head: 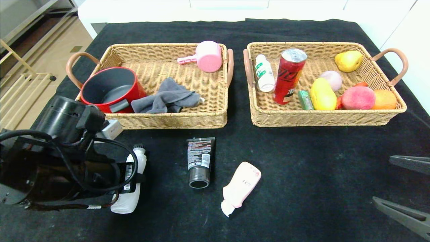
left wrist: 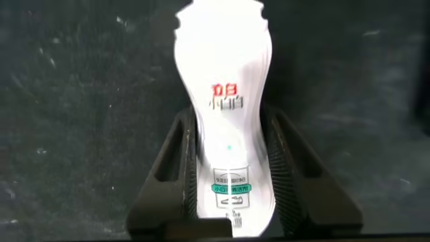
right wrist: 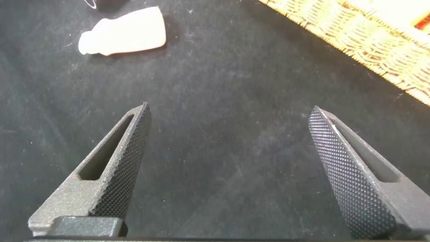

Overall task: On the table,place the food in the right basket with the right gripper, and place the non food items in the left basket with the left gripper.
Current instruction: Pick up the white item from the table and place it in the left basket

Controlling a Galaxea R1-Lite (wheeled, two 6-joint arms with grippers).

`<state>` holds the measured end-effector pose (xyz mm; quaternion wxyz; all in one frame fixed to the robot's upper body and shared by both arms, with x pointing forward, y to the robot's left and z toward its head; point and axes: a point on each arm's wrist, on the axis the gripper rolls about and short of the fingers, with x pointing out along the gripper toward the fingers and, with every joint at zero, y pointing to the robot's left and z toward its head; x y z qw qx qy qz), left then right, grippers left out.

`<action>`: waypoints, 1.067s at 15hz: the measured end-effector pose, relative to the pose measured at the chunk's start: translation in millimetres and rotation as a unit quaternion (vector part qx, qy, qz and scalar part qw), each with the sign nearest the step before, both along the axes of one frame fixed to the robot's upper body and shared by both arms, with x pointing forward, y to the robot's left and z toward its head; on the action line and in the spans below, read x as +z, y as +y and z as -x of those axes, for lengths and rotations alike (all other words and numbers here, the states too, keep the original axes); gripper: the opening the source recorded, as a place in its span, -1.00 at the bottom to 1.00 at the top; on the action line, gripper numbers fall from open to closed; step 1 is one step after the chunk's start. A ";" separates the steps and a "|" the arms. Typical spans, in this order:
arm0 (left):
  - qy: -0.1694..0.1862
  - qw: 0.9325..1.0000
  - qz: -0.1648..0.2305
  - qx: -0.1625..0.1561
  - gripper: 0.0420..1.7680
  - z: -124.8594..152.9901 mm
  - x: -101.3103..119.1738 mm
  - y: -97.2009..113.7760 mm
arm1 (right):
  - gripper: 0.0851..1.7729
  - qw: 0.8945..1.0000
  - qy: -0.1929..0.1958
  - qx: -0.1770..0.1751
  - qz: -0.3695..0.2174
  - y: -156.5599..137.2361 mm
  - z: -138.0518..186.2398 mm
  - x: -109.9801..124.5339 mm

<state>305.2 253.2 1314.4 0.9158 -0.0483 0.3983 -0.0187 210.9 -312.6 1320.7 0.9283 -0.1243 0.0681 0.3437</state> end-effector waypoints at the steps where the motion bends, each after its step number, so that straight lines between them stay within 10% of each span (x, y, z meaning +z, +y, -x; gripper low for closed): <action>1: -0.013 1.000 0.005 -0.001 -0.26 2.4 5.8 0.8 | 0.93 1.000 0.001 0.000 0.000 0.2 -0.3 -0.5; 16: -0.196 0.978 0.068 -0.036 -0.35 16.1 101.9 1.4 | 0.93 1.000 0.007 0.003 0.004 0.8 -1.8 -3.4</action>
